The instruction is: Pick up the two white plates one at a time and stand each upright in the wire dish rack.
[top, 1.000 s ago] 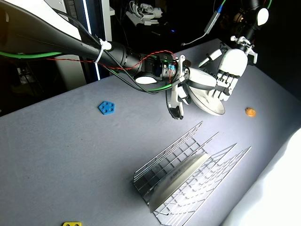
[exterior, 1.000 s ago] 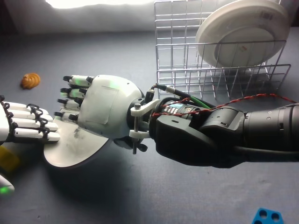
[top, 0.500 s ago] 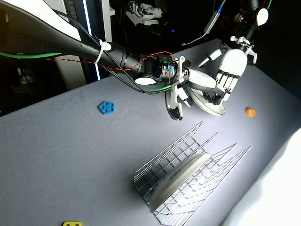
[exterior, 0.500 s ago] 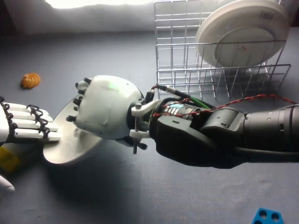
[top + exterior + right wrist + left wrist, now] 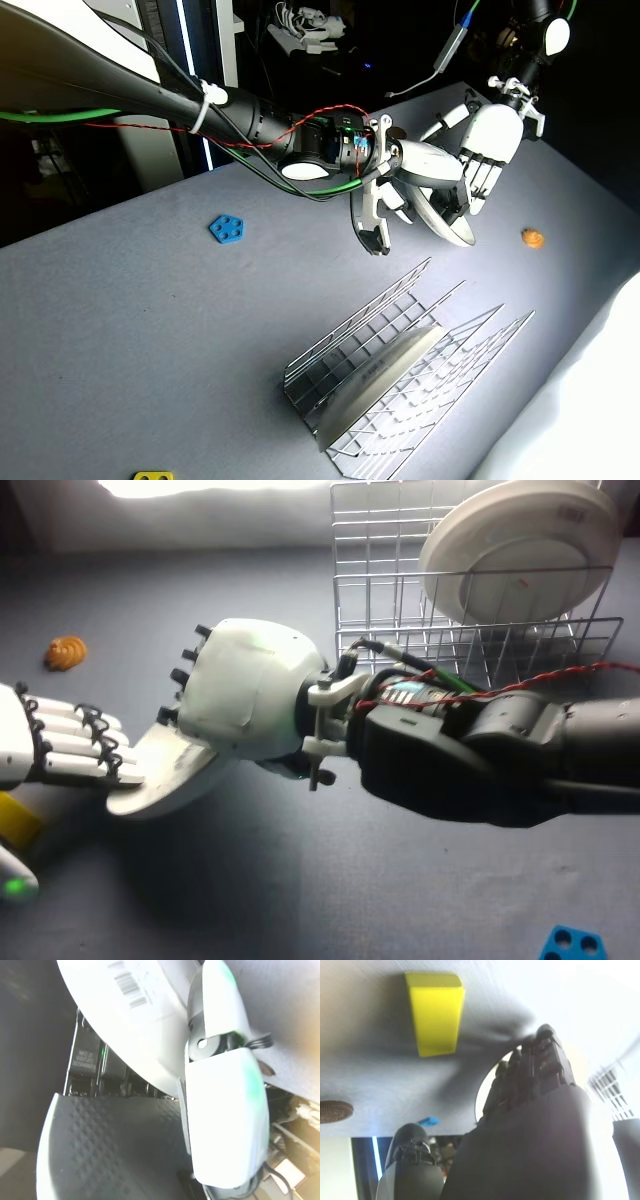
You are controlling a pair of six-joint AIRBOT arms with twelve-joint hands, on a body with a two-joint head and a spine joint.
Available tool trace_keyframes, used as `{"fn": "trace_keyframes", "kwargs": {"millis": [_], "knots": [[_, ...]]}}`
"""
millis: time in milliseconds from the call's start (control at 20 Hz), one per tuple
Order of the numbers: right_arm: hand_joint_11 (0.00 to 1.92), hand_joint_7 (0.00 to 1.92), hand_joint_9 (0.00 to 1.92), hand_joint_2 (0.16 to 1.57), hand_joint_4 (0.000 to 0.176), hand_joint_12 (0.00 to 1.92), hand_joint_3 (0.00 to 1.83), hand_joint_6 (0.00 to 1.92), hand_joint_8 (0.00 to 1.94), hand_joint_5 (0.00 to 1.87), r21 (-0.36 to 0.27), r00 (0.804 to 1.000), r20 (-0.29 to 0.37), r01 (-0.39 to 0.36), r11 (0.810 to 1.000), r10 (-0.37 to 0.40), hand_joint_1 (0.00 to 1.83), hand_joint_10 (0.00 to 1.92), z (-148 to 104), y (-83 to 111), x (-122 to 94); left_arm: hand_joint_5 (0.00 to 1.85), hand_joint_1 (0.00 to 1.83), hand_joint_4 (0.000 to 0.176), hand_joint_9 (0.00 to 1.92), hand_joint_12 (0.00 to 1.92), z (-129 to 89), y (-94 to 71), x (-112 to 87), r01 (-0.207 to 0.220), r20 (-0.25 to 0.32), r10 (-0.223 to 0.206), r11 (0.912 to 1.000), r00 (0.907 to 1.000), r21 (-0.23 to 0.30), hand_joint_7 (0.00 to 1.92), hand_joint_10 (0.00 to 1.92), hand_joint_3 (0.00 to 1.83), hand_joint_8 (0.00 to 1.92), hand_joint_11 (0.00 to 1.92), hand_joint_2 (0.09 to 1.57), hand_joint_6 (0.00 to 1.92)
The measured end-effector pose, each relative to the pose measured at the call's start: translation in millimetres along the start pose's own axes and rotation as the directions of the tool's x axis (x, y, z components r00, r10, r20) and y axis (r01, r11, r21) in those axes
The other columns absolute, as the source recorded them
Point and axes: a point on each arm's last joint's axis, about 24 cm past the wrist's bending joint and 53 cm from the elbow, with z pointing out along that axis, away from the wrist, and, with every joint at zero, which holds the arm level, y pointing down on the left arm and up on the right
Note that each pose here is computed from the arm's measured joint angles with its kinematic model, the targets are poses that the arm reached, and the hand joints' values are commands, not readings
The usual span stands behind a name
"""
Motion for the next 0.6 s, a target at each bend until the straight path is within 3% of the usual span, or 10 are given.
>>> {"fn": "trace_keyframes", "kwargs": {"millis": [250,600], "knots": [[0.80,1.06,0.97,1.07,0.000,1.09,0.00,0.87,0.78,1.05,-0.013,1.000,0.025,-0.005,1.000,0.005,1.38,1.08,-10,4.2,-25,0.00,0.00,0.000,0.00,0.00,-15,-10.3,-39.3,0.011,0.096,-0.013,0.9997,0.9953,0.021,0.00,0.00,0.00,0.00,0.00,1.04,0.00],[0.79,1.05,0.92,1.09,0.000,1.11,0.00,0.92,0.81,1.03,-0.047,0.999,0.035,-0.036,0.998,0.038,1.38,1.11,-22,19.8,-52,0.00,0.00,0.000,0.00,0.00,-25,-25.8,-57.4,0.046,0.135,-0.055,0.9964,0.9893,0.071,0.00,0.00,0.00,0.00,0.00,1.04,0.00]]}}
